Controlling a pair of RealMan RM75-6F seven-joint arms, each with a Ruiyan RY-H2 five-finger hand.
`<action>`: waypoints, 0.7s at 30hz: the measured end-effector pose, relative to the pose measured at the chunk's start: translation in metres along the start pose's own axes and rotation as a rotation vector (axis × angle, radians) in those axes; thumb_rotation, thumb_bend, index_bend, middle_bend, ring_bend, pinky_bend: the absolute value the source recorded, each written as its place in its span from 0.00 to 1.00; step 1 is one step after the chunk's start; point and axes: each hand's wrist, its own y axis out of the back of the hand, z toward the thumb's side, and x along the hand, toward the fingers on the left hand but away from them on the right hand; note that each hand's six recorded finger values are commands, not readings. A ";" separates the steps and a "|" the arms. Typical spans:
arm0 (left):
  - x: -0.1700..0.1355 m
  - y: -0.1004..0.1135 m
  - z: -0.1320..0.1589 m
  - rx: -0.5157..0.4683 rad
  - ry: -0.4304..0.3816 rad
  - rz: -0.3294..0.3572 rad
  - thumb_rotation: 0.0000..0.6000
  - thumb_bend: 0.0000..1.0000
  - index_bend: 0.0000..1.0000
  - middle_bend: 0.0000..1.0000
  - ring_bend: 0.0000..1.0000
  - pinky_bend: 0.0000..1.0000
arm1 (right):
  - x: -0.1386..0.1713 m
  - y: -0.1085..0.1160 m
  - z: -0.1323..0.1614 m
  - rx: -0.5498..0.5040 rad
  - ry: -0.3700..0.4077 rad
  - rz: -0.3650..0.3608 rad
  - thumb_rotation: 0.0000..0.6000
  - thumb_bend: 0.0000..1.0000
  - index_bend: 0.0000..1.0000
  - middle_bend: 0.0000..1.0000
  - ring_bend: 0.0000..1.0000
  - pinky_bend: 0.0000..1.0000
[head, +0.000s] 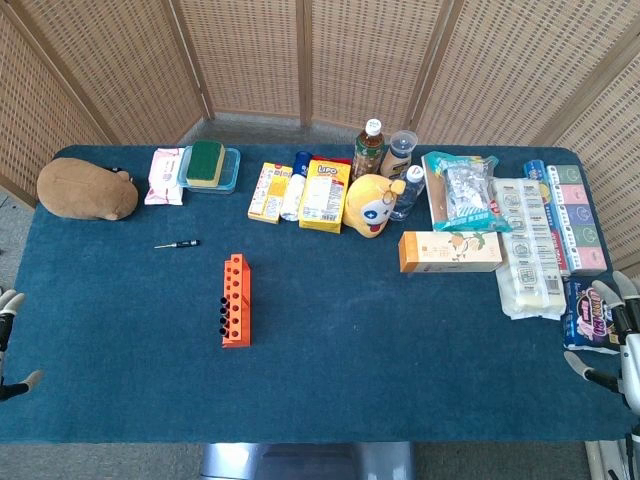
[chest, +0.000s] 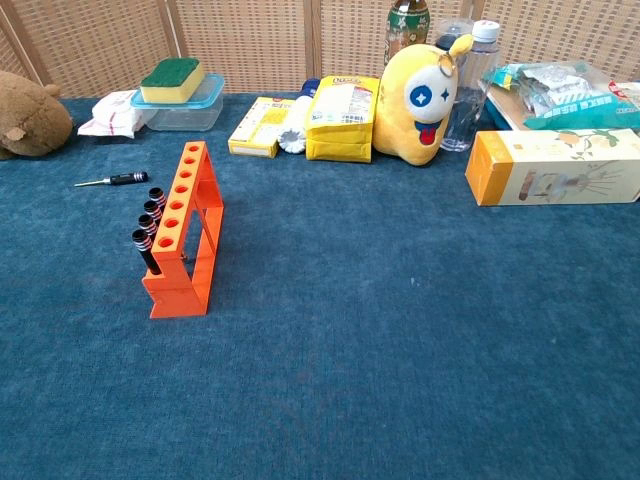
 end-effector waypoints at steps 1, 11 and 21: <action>0.000 -0.001 0.000 -0.001 -0.001 -0.003 1.00 0.12 0.00 0.00 0.00 0.24 | 0.000 0.000 0.001 -0.004 0.000 0.000 1.00 0.00 0.12 0.03 0.00 0.02; 0.005 -0.001 0.004 -0.012 -0.015 0.002 1.00 0.12 0.00 0.23 0.20 0.23 | 0.001 0.000 0.001 -0.025 -0.002 0.004 1.00 0.00 0.11 0.03 0.00 0.01; 0.073 -0.006 0.032 -0.014 -0.101 0.069 1.00 0.19 0.05 1.00 0.99 1.00 | -0.003 -0.012 0.000 -0.033 -0.008 0.054 1.00 0.00 0.10 0.03 0.00 0.01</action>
